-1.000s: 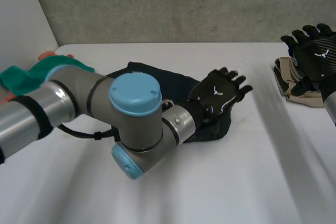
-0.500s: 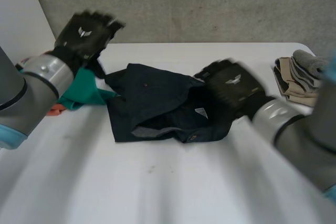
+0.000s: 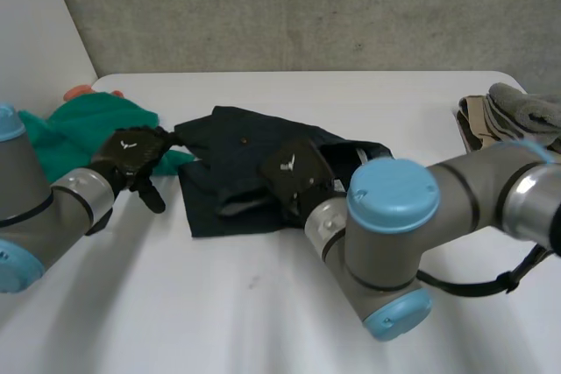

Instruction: Fold the laundry.

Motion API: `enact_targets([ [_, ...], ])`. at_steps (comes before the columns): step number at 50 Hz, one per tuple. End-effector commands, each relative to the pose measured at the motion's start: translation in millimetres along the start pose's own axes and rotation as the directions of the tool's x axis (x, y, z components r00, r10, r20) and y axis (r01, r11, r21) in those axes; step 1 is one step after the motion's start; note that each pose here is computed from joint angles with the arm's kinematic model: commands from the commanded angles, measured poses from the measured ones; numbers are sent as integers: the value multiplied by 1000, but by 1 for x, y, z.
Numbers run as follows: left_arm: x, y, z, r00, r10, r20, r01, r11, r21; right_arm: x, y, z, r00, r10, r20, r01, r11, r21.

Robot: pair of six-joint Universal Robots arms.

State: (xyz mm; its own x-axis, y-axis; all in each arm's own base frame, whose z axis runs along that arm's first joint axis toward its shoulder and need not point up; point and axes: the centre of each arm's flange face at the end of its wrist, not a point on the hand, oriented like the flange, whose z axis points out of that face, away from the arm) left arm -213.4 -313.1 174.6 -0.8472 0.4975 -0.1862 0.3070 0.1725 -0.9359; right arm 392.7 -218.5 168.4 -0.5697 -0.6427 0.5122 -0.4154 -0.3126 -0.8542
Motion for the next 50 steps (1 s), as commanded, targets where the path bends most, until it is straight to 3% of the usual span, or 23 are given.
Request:
enact_targets([
  [1, 10, 9, -13, 979, -200, 29, 201, 979, -44, 43, -72, -22, 990, 118, -83, -102, 979, 176],
  [5, 27, 15, -18, 969, -246, 24, 247, 966, -74, 61, -94, -30, 969, 225, -98, -196, 951, 239],
  [11, 64, 18, -24, 974, -219, -55, 213, 972, -94, 80, -104, -36, 952, 278, -132, -234, 933, 275],
  [16, 82, 26, -21, 975, -201, -91, 190, 975, -118, 121, -76, -27, 919, 291, -267, -235, 946, 222],
  [22, 97, 29, -5, 980, -172, -100, 160, 981, -111, 138, -36, -12, 895, 296, -335, -263, 954, 141],
  [30, 93, 32, 23, 995, -98, -11, 96, 991, -91, 176, 27, -1, 847, 298, -440, -314, 949, 38],
  [37, 86, 17, 28, 998, -63, 17, 64, 997, -43, 190, 67, -13, 841, 263, -472, -348, 932, -101],
  [41, 85, 8, 28, 998, -61, 19, 61, 998, -17, 195, 88, -18, 863, 215, -457, -338, 918, -208],
  [46, 80, -9, 30, 998, -61, 27, 60, 998, 35, 193, 85, -24, 910, 129, -393, -259, 919, -298],
  [50, 77, -22, 34, 998, -61, 27, 59, 996, 70, 205, 46, -35, 916, 93, -390, -197, 952, -235],
])
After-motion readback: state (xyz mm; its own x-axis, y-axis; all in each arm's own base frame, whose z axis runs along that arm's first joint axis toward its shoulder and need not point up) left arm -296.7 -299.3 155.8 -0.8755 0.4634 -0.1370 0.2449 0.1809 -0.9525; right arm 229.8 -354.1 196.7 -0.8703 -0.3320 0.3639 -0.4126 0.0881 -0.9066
